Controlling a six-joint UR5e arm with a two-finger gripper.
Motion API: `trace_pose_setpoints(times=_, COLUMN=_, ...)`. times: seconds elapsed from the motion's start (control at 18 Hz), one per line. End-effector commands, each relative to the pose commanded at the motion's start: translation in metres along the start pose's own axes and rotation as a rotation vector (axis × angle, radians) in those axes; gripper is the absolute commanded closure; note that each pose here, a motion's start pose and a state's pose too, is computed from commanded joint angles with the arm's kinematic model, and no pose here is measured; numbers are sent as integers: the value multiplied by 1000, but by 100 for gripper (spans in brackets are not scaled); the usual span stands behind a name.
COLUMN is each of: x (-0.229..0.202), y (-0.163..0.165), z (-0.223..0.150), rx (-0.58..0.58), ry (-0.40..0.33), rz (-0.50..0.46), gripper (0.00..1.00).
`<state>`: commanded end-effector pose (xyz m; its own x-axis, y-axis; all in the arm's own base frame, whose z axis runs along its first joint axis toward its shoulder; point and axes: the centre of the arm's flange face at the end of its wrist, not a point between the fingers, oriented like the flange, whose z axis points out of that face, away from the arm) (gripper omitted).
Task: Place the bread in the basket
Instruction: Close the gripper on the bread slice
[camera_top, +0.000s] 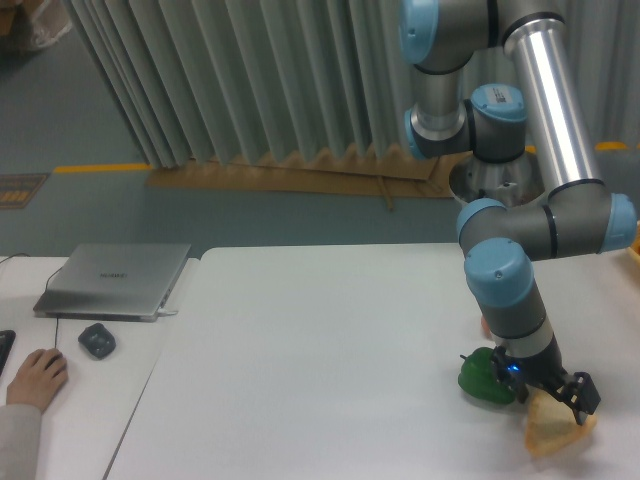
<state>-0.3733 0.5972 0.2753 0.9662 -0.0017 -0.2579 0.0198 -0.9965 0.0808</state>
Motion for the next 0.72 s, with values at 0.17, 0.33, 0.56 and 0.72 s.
trace_pose_setpoints(times=0.17, x=0, y=0, z=1, rx=-3, ry=-1, rz=-1, gripper=0)
trace_pose_setpoints(times=0.33, x=3, y=1, z=4, rx=-9, ry=2, rz=4, gripper=0)
trace_pose_setpoints(times=0.56, x=4, y=2, z=3, rx=-10, ry=4, rz=3, gripper=32)
trace_pose_setpoints(times=0.72, x=4, y=2, z=3, rx=-9, ry=6, rz=1, gripper=52)
